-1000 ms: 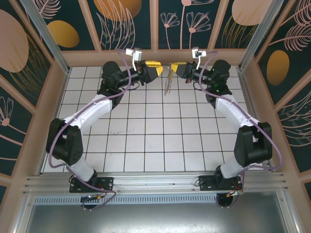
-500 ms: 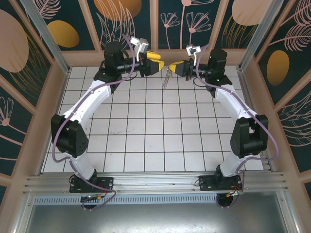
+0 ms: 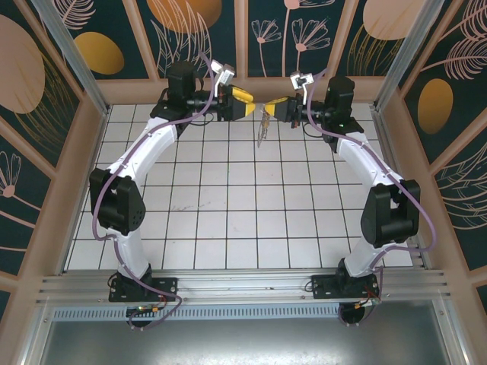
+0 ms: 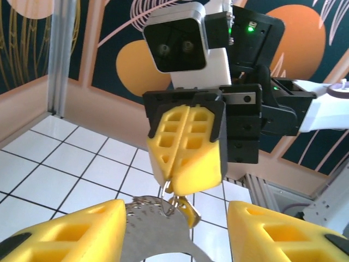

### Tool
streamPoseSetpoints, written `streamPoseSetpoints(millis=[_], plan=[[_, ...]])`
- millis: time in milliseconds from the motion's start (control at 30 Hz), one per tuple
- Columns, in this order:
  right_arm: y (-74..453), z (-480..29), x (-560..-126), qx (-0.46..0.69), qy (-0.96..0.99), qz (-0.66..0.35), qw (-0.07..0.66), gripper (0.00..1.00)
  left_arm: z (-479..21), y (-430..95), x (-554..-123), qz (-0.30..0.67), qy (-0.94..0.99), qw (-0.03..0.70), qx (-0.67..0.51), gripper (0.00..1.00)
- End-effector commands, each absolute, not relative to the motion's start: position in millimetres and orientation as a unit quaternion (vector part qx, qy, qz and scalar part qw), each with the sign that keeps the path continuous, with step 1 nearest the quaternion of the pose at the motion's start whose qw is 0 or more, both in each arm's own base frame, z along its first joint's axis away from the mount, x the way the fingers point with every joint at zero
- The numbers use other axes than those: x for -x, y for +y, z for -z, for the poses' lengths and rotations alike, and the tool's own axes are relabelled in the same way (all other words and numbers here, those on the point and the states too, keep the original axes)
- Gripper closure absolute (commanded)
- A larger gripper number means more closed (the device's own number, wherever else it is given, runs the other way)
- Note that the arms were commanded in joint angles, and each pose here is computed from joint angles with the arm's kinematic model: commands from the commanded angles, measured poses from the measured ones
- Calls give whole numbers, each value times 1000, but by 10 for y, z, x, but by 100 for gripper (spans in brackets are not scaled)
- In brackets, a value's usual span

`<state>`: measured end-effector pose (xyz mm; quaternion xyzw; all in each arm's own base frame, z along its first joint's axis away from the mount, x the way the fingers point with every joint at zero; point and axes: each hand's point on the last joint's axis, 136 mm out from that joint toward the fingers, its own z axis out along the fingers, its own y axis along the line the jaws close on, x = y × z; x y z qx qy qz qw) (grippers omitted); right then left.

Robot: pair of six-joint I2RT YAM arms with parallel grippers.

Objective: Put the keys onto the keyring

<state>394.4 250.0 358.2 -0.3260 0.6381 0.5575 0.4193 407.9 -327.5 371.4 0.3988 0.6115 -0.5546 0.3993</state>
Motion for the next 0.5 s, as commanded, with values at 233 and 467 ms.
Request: streamPoseSetpoints(millis=[233, 467], plan=[[2590, -3816, -3875, 364, 606, -558, 434, 100, -3654, -3326, -4037, 585, 596, 370, -408, 50], [2654, -3800, -3882, 366, 605, -561, 430, 100, -3653, -3358, -4000, 590, 590, 366, -412, 50]])
